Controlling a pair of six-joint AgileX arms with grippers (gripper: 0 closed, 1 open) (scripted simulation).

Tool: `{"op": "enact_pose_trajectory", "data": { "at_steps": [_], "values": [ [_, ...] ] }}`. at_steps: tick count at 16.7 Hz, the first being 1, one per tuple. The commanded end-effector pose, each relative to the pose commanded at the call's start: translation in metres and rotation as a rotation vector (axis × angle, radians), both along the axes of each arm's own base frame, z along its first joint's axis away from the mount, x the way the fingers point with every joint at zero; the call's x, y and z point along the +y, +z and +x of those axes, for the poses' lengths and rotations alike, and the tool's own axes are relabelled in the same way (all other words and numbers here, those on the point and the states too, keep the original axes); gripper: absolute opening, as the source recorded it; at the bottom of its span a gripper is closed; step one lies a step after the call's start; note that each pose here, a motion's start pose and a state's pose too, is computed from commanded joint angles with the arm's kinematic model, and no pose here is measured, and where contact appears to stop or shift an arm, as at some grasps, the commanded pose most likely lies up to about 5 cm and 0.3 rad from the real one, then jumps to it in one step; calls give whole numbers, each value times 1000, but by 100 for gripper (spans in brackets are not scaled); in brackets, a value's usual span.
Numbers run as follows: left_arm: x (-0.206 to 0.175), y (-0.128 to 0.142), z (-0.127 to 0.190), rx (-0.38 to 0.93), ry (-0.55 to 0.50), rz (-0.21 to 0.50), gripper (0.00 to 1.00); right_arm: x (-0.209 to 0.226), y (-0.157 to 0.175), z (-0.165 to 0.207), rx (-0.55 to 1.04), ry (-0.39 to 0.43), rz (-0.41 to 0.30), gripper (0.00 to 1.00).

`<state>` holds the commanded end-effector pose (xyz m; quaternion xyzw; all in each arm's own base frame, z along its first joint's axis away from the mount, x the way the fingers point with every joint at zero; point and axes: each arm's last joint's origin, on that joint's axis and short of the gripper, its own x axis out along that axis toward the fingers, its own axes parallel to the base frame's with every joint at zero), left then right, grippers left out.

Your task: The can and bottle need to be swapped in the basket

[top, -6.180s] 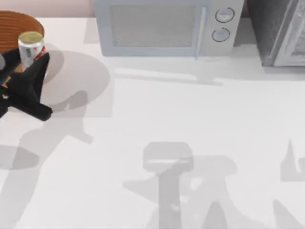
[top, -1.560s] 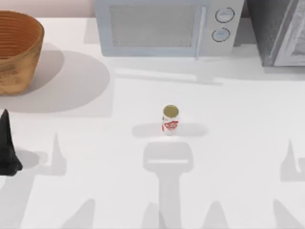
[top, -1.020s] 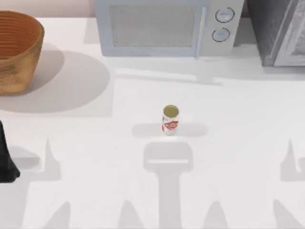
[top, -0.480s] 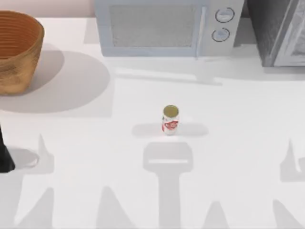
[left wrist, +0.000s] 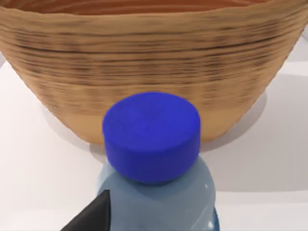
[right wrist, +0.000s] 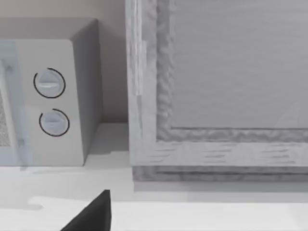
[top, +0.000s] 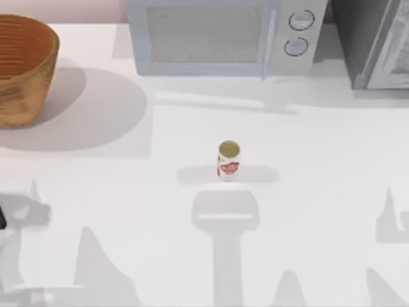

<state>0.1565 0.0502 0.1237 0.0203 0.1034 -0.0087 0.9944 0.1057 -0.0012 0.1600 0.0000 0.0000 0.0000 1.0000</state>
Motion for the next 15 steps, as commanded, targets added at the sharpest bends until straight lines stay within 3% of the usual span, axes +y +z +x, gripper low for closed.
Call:
{"op": "enact_pose_trajectory", "data": {
  "at_steps": [7, 15],
  "values": [
    [27, -34, 1, 73, 1, -35, 100, 0, 0, 0, 0, 0, 0, 100],
    [31, -40, -1, 80, 1, -42, 100, 0, 0, 0, 0, 0, 0, 100]
  ]
}}
